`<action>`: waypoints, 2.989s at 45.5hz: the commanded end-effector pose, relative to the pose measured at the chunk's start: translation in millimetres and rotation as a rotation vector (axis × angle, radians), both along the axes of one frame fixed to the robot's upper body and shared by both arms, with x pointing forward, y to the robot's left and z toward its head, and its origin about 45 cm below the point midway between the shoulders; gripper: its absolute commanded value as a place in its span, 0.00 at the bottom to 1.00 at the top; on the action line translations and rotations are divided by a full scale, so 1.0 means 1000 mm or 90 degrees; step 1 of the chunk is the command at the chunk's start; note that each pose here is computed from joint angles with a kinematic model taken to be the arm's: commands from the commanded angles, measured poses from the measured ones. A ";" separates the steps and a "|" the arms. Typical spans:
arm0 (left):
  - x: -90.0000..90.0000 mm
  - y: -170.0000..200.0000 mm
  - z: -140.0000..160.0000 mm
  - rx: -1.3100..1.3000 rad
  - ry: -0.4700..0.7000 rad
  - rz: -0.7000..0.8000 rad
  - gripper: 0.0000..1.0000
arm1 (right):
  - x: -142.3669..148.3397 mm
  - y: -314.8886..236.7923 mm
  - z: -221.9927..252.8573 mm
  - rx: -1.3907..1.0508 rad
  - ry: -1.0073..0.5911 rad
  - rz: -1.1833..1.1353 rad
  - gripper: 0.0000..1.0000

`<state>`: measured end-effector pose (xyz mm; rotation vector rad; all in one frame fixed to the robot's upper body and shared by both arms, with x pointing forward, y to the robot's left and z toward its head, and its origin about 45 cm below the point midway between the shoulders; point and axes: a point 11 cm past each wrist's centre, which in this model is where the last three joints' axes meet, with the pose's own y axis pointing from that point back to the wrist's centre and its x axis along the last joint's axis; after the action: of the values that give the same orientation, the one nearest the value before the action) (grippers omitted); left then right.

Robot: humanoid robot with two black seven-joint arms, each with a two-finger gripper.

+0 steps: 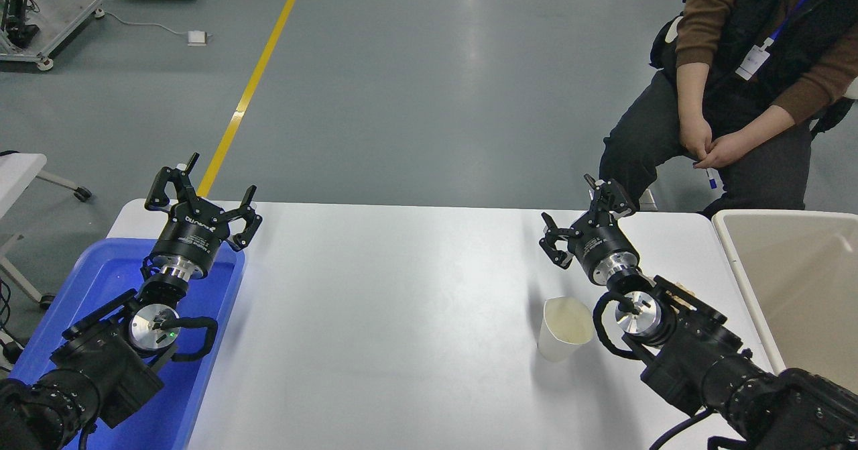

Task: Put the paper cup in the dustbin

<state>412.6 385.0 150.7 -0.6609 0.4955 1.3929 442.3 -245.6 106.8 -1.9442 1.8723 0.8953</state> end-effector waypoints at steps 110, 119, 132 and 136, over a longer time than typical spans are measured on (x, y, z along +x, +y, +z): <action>0.000 0.001 0.001 0.001 0.000 0.001 1.00 | -0.095 -0.099 0.105 -0.882 -0.129 0.722 1.00; 0.000 0.001 0.000 0.001 0.000 0.001 1.00 | -0.090 -0.091 0.109 -0.959 -0.118 0.827 1.00; 0.000 0.001 0.001 0.001 0.000 0.001 1.00 | -0.081 -0.047 0.106 -1.020 -0.137 0.980 1.00; 0.000 0.001 0.000 0.001 0.000 0.001 1.00 | -0.078 -0.036 0.104 -1.033 -0.140 1.011 1.00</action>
<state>412.5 386.0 151.0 -0.6601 0.4939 1.3942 358.0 -305.6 210.6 -3.9646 0.5202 -1.0711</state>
